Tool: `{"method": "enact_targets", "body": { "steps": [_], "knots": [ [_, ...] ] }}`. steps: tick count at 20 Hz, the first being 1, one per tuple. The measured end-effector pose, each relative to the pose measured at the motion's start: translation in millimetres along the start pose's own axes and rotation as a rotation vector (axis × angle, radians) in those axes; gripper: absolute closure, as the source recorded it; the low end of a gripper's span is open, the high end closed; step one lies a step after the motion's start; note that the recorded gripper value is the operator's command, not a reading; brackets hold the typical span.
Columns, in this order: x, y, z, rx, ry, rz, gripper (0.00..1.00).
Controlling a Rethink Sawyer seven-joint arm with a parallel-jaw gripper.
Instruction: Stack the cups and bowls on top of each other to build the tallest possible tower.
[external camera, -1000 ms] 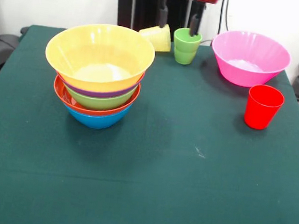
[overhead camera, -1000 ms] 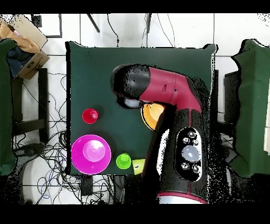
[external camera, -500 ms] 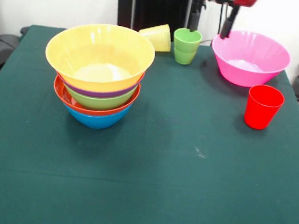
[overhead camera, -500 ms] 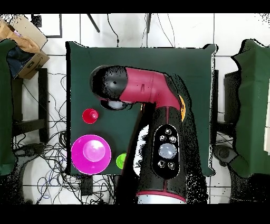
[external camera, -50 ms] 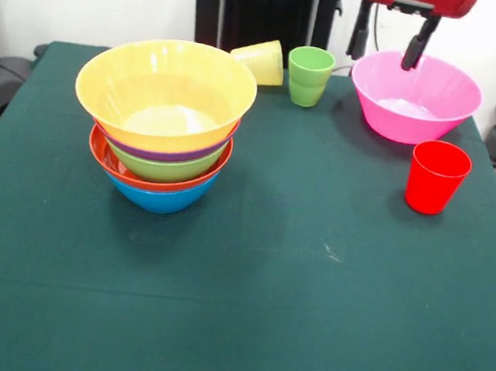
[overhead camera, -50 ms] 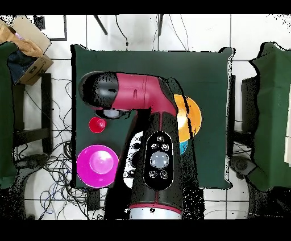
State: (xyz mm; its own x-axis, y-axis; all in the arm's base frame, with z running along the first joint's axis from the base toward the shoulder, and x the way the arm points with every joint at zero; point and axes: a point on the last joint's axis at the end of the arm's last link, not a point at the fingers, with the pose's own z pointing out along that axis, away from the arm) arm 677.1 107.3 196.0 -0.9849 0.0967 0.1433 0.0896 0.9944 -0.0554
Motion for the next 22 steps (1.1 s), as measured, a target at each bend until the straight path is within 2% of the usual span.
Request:
{"method": "enact_targets", "body": {
  "steps": [9,17,22],
  "knots": [
    [1.7,6.1,-3.0,0.017,-0.009,-0.003,0.0],
    [-5.3,9.6,-0.5,0.033,-0.02,0.023,0.0],
    [-9.2,20.8,2.1,0.043,-0.029,0.042,0.0]
  ]
}}
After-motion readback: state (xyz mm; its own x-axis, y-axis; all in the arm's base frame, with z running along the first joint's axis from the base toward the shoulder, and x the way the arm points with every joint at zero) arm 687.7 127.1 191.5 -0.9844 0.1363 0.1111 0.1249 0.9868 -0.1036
